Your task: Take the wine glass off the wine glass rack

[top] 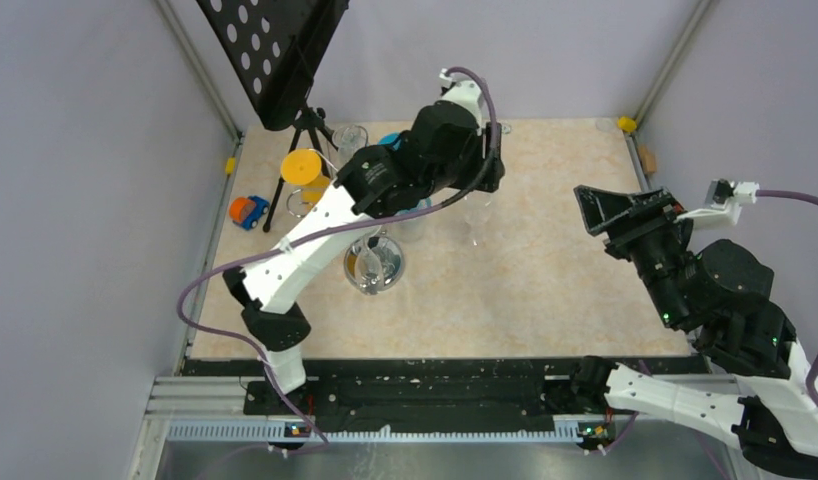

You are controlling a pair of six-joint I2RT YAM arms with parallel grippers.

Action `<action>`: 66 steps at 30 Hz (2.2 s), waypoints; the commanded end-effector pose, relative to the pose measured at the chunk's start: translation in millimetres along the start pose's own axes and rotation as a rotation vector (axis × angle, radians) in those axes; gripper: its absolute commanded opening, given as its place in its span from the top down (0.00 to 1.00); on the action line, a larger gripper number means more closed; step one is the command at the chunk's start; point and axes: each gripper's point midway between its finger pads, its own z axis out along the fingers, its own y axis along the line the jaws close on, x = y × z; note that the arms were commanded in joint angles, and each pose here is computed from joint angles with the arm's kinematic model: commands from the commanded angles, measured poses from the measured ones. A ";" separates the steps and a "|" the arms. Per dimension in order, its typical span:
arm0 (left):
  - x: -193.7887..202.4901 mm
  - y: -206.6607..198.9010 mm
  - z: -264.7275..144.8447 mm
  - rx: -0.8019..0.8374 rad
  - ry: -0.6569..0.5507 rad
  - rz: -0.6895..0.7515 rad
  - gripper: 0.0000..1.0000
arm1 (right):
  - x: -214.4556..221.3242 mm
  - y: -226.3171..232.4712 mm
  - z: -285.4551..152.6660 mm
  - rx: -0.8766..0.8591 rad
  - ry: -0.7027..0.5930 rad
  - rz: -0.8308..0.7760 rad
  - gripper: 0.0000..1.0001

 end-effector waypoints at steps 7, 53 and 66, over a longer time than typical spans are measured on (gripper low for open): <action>-60.1 25.4 -121.8 0.051 -0.265 -0.013 0.26 | 57.7 74.3 5.1 -0.281 0.226 0.069 0.23; -21.1 163.7 -291.2 -0.215 -0.432 -0.092 0.06 | 270.7 182.9 79.4 -0.266 0.643 0.451 0.99; -17.3 159.9 -286.3 -0.202 -0.407 -0.084 0.06 | 254.6 207.7 68.0 -0.344 0.623 0.420 1.00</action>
